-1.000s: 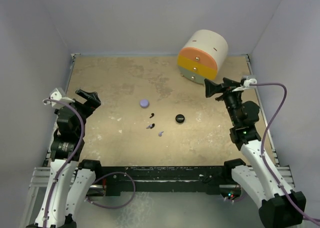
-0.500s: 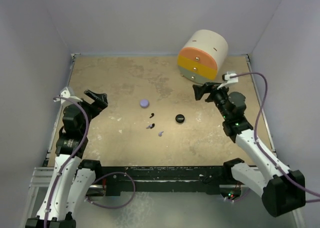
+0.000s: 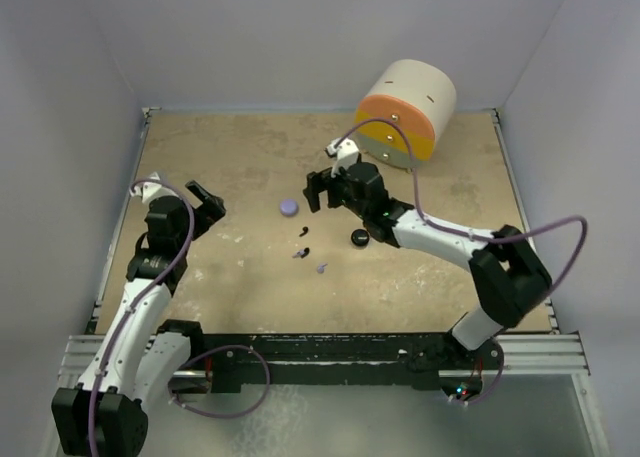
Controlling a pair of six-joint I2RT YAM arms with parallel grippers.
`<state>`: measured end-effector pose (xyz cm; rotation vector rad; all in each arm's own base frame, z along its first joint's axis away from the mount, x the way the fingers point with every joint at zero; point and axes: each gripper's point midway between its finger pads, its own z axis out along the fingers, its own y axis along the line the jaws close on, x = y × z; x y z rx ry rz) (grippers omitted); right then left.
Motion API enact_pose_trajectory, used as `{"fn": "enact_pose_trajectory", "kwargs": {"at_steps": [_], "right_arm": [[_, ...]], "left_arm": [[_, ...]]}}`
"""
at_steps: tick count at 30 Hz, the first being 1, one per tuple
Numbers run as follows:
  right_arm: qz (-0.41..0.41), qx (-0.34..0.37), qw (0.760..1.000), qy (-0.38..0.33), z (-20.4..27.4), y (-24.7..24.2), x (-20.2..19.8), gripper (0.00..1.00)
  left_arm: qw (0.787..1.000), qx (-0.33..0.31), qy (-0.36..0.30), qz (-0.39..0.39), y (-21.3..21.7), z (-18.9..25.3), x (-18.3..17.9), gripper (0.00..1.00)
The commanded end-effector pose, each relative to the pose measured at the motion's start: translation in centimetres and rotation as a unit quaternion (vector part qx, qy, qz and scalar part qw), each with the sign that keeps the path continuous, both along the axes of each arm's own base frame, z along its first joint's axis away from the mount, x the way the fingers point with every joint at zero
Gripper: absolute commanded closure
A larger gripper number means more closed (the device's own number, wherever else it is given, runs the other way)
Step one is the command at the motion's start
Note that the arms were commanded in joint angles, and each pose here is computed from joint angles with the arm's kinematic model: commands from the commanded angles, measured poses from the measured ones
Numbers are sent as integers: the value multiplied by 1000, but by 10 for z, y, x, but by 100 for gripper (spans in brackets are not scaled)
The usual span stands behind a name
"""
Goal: Insert the wireless bluetooth earbuds into the charging case
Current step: Pick up the charging case at the center of the board.
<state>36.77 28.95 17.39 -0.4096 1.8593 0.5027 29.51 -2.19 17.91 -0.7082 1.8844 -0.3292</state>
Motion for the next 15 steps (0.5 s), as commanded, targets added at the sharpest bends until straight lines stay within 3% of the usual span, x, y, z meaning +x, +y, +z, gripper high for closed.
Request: {"fn": "enact_pose_trajectory", "kwargs": {"at_steps": [1,7,15], "right_arm": [[6,-57,998,-32,10,36,24,1],[44,-121,992,-10,-33,66,39,10],[106,-158,982,15,-78,95,38,9]], "left_arm": [[1000,12,-28,8,3,18,15,1],[1000,18,1,-9,-2,3,27,6],[999,24,23,-30,-8,-15,27,6]]}}
